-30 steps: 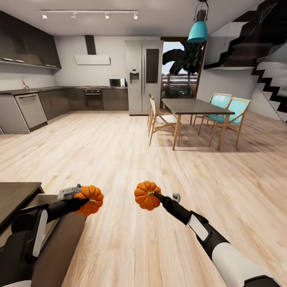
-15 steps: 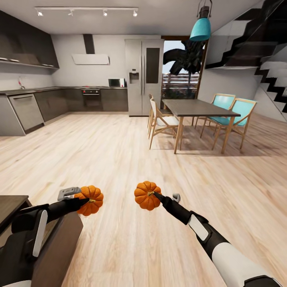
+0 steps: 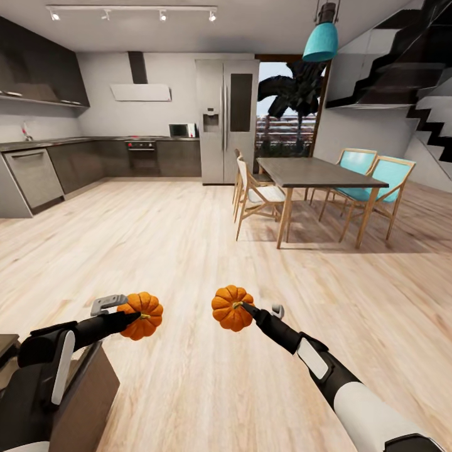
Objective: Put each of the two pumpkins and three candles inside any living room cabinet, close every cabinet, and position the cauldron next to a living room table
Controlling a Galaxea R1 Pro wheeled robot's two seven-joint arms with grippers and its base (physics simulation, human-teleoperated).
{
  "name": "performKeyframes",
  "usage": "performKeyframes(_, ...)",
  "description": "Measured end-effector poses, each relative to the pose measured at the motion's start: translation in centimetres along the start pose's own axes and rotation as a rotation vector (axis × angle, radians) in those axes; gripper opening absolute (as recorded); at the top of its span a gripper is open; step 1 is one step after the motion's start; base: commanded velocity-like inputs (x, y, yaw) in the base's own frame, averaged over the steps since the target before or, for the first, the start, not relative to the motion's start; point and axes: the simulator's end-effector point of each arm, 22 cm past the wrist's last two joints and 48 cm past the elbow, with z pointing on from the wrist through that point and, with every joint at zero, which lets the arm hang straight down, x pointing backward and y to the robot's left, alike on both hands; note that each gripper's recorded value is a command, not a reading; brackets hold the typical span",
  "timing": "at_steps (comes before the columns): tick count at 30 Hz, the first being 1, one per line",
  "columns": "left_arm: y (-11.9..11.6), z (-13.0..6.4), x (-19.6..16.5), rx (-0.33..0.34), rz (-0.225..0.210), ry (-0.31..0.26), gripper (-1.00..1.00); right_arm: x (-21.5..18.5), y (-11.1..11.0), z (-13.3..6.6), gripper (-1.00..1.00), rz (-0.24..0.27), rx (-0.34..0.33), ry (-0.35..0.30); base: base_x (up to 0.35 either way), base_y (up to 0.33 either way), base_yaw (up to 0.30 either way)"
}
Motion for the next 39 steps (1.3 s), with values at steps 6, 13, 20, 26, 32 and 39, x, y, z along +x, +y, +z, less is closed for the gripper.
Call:
performKeyframes(6,-0.04,0.02,0.03,0.001,0.0,0.0,-1.0,-0.01,-0.01,0.0,-1.0,0.0,0.0,0.0,0.333,-0.084,0.0)
performKeyframes(13,-0.03,0.01,0.03,0.001,0.0,0.0,-1.0,-0.04,-0.02,-0.03,-1.0,-0.001,0.001,-0.001,0.333,-0.102,0.0)
performKeyframes(20,-0.05,0.02,0.03,0.001,-0.001,0.0,-1.0,-0.04,-0.04,-0.05,-1.0,-0.001,0.001,0.0,0.333,-0.102,0.0)
performKeyframes(26,-0.05,0.02,0.03,0.001,0.0,0.0,-1.0,-0.07,-0.04,-0.05,-1.0,0.0,0.001,-0.001,0.333,-0.079,0.0)
performKeyframes(32,-0.04,0.02,0.02,0.001,0.0,-0.001,-1.0,-0.1,-0.01,-0.04,-1.0,-0.001,0.0,-0.002,0.333,-0.081,0.0)
performKeyframes(39,-0.04,0.02,0.01,0.001,0.0,-0.001,-1.0,-0.14,0.05,-0.01,-1.0,-0.002,-0.001,-0.003,0.333,-0.11,0.0)
